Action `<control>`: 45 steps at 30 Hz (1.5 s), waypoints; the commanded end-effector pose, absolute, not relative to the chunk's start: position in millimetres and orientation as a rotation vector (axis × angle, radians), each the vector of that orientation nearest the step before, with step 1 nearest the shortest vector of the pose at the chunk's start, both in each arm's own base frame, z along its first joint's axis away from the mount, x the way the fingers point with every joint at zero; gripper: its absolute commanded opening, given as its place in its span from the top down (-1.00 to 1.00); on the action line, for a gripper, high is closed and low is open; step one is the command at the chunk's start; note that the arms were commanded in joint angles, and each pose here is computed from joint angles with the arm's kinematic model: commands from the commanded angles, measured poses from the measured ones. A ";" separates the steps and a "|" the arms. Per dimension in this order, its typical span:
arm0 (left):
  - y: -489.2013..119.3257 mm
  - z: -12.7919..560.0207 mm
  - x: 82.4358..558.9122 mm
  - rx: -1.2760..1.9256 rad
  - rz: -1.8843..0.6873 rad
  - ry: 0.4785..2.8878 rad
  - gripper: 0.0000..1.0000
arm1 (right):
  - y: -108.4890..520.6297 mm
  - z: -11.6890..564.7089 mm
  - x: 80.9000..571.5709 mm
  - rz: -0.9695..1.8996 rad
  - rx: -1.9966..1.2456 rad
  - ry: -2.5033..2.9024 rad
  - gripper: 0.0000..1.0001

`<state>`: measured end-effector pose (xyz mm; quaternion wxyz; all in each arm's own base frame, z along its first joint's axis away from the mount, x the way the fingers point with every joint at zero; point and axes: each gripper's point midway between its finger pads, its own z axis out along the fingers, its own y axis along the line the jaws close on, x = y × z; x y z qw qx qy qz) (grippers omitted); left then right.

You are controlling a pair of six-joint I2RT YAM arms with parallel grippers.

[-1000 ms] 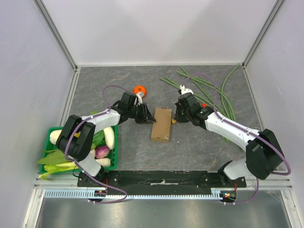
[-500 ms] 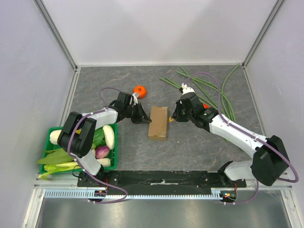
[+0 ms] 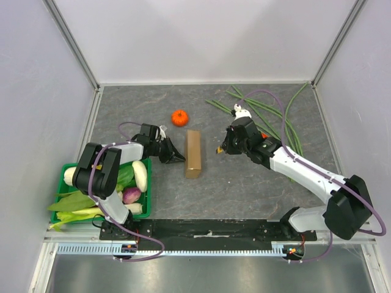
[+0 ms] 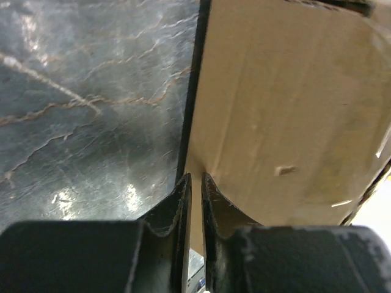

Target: Unpack the express box

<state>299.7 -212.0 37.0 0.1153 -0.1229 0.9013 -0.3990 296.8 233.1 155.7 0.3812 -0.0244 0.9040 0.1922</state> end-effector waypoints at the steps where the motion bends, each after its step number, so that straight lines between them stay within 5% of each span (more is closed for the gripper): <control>1: -210.6 30.8 296.2 -0.407 -1.171 2.667 0.67 | 240.0 156.7 309.4 0.469 -0.045 2.303 1.00; 14: -207.0 37.7 296.7 -0.413 -1.143 2.661 0.66 | 314.1 140.9 328.4 0.516 -0.223 2.297 1.00; 28: -227.9 48.4 256.6 -0.406 -1.453 2.605 0.58 | 359.7 139.5 355.6 0.603 -0.393 2.212 1.00; 39: -163.4 84.7 290.7 -0.479 -0.774 2.547 0.43 | 308.6 226.2 362.9 0.401 -0.266 2.070 1.00; 45: -139.7 137.4 320.0 -0.425 -0.591 2.400 -0.02 | 311.5 254.7 319.6 0.401 -0.378 1.970 1.00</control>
